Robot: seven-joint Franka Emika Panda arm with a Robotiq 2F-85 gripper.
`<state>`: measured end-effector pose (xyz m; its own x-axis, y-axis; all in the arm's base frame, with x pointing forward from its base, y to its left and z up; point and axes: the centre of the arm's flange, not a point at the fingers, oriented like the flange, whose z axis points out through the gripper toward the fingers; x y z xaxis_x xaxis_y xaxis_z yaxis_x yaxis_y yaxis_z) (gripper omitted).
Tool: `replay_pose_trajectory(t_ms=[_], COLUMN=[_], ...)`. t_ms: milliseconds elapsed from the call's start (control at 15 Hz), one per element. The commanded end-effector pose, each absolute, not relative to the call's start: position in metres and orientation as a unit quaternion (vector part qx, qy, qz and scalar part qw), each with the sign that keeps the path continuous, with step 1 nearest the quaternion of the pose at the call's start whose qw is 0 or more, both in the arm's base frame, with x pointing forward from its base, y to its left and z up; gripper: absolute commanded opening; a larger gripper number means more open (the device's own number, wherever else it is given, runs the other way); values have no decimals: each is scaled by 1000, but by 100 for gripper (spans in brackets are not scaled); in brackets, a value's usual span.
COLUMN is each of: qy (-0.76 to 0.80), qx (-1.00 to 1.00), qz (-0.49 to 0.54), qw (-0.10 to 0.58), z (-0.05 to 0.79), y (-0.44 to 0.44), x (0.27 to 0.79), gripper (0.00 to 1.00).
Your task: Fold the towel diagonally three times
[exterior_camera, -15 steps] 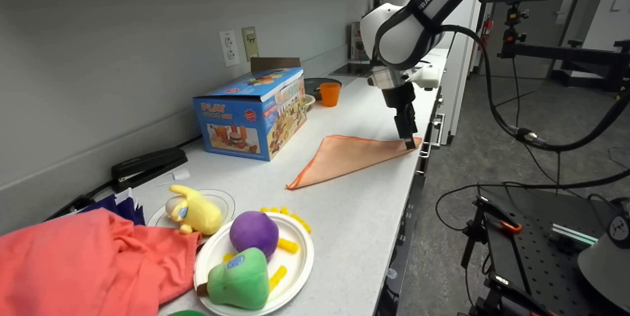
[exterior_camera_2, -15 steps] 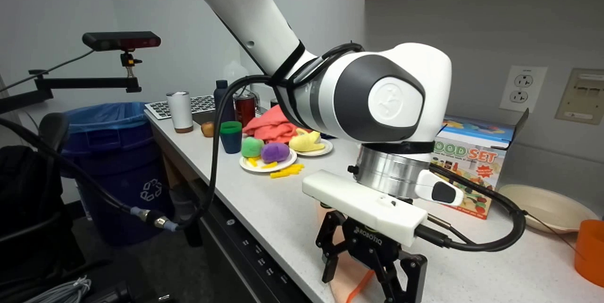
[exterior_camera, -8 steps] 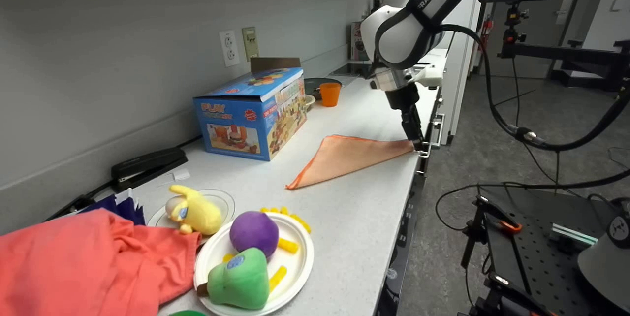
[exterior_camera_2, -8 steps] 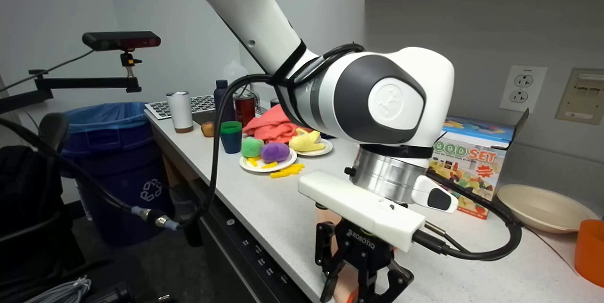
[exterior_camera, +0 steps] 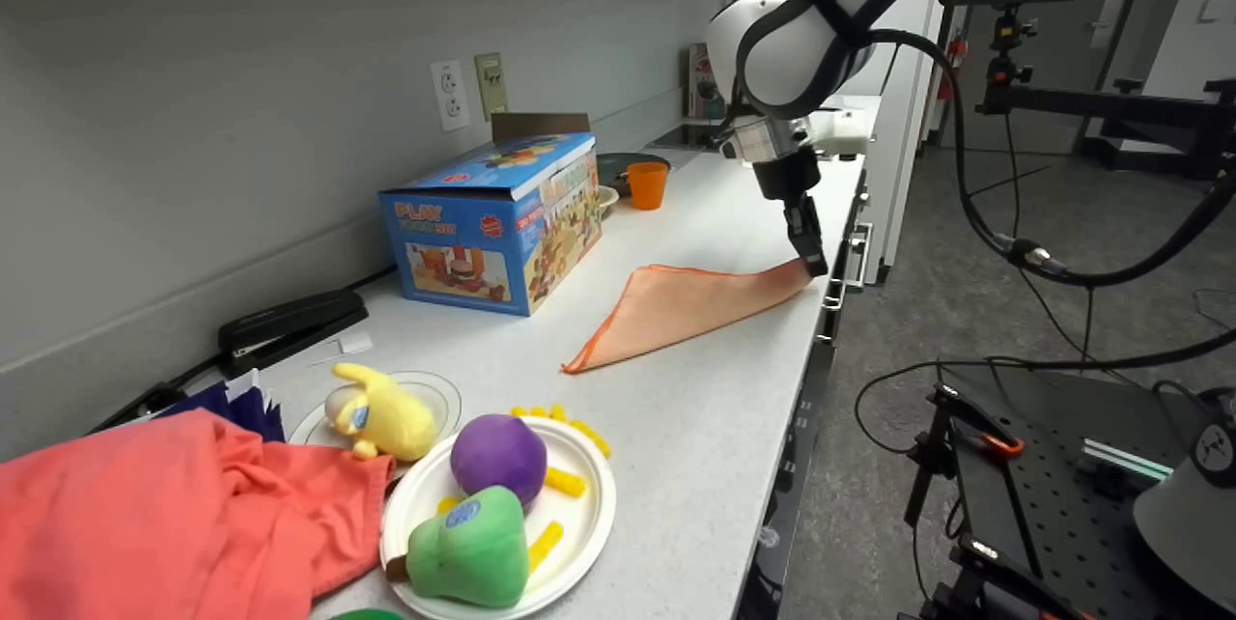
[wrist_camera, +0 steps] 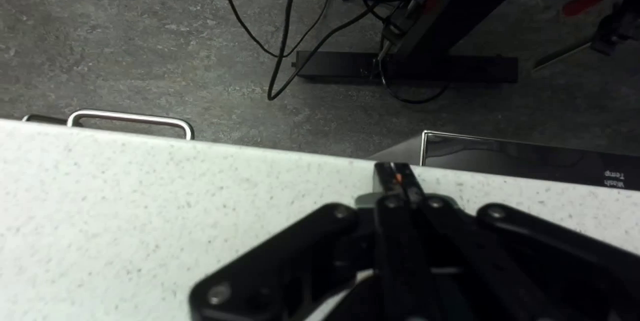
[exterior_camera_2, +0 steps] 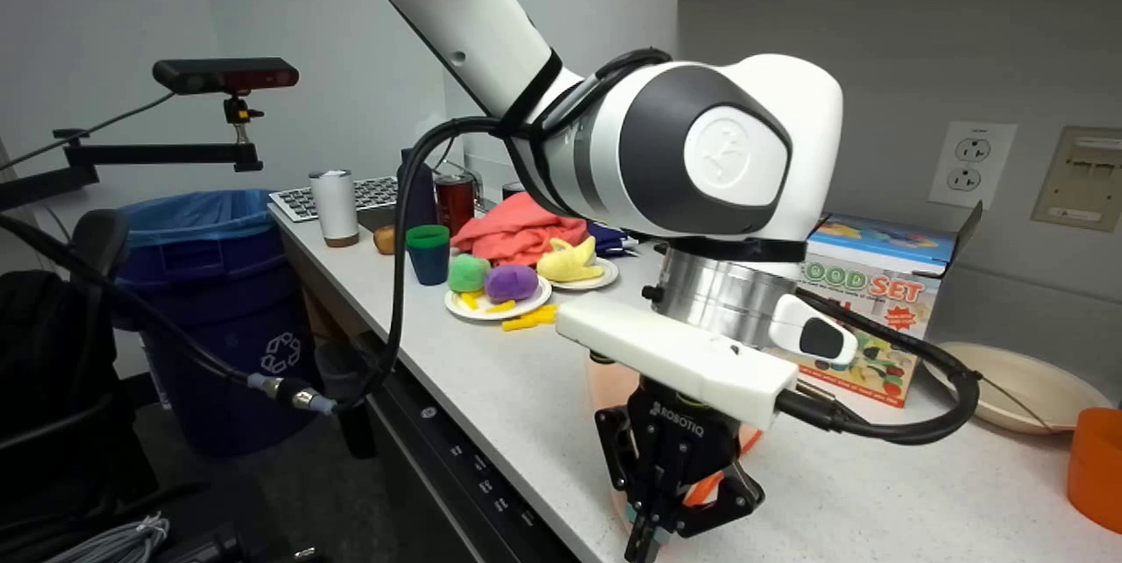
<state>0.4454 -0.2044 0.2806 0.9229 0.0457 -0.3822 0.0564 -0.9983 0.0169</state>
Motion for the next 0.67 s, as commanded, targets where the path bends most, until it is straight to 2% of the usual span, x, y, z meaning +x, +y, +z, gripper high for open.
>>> replay_pose_trajectory(t_ms=[0, 267, 600], qy=[42, 63, 101], qx=[981, 985, 985], qz=[-181, -124, -64], qw=[52, 104, 126], z=[319, 360, 393], y=[-196, -168, -103], x=[450, 468, 487], gripper=[1, 1, 1])
